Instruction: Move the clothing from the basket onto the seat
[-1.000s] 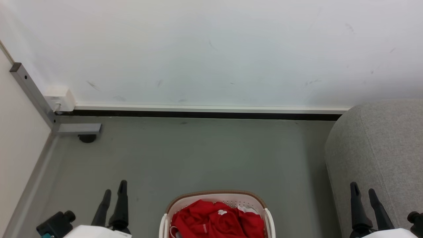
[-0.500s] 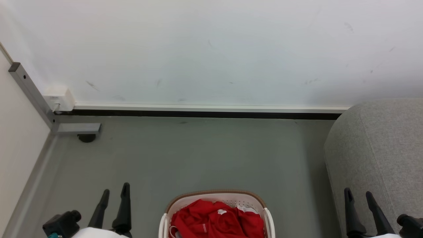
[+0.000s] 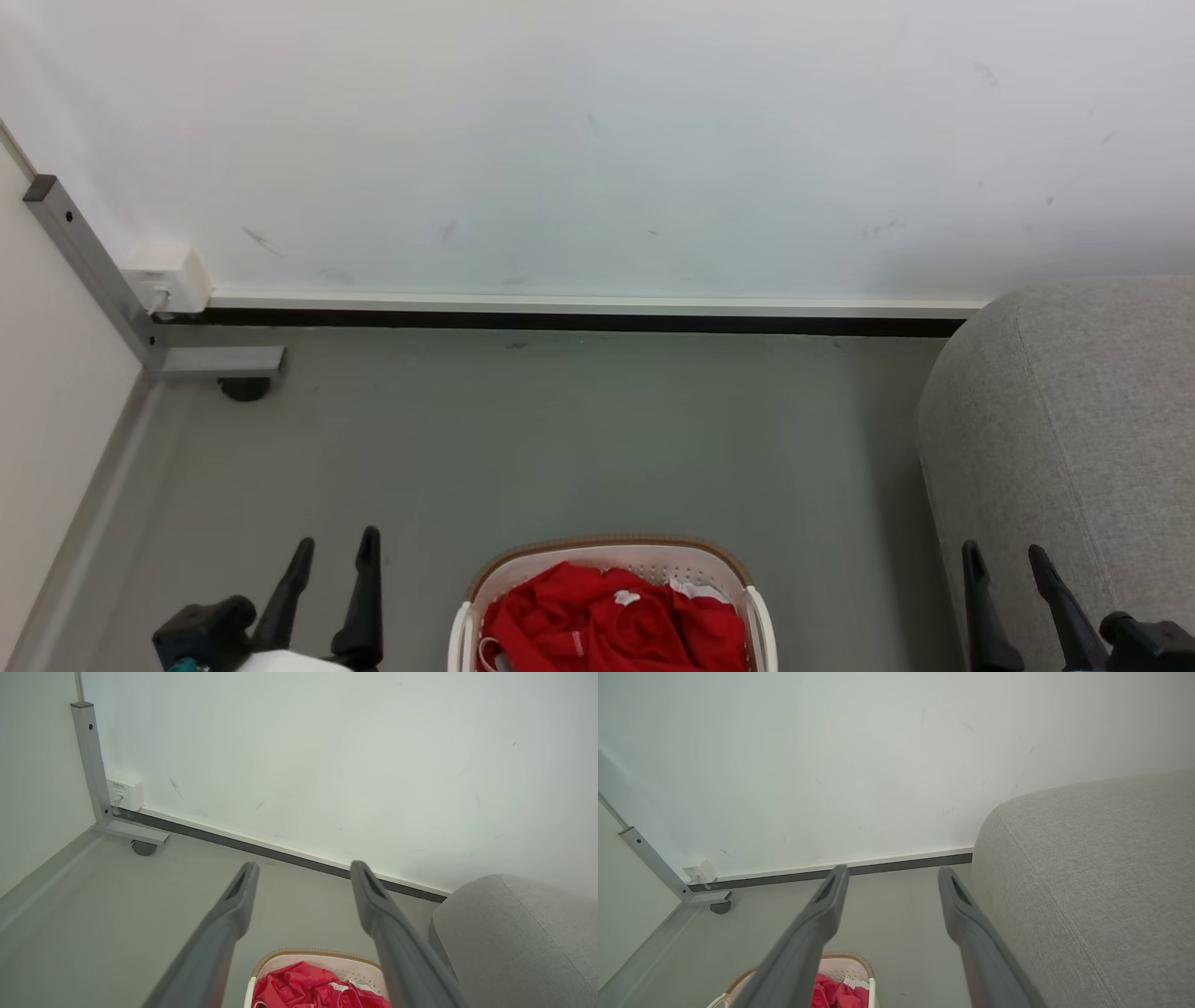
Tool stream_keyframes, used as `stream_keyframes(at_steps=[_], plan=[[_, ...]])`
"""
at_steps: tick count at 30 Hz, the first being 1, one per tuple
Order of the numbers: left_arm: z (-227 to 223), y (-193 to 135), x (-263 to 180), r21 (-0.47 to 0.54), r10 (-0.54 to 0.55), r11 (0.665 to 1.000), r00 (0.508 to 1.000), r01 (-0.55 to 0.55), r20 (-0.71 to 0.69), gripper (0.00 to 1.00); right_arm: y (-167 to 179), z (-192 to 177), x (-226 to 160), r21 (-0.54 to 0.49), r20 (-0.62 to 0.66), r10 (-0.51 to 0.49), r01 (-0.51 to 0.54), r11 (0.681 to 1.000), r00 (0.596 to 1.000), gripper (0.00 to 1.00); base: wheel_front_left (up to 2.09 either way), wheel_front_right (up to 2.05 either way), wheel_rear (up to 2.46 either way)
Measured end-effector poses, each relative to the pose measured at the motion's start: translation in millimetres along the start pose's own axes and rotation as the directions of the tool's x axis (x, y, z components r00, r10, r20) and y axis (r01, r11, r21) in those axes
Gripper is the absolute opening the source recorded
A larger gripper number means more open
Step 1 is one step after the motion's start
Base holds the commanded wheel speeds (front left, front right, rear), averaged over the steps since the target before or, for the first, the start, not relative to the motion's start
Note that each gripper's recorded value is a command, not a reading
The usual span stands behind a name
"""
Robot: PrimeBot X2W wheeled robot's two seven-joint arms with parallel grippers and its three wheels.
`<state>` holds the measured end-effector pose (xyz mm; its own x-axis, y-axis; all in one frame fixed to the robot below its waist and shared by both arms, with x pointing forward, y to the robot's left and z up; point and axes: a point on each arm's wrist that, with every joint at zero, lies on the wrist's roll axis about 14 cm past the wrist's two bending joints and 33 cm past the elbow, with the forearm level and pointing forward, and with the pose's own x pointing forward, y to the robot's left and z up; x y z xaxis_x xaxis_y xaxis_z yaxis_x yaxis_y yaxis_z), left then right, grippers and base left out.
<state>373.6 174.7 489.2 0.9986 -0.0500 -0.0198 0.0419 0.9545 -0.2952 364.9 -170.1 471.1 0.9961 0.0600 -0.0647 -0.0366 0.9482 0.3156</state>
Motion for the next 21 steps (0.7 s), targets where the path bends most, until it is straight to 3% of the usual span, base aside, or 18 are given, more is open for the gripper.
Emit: stream_keyframes(at_steps=[21], plan=[[-6,-2,-4,0.158,-0.028,0.987,1.0,0.028,-0.003,1.0,-3,-10,-5,-0.087,-0.013,0.003,-0.004,0.996,1.0,1.0,0.0,0.0,0.0]])
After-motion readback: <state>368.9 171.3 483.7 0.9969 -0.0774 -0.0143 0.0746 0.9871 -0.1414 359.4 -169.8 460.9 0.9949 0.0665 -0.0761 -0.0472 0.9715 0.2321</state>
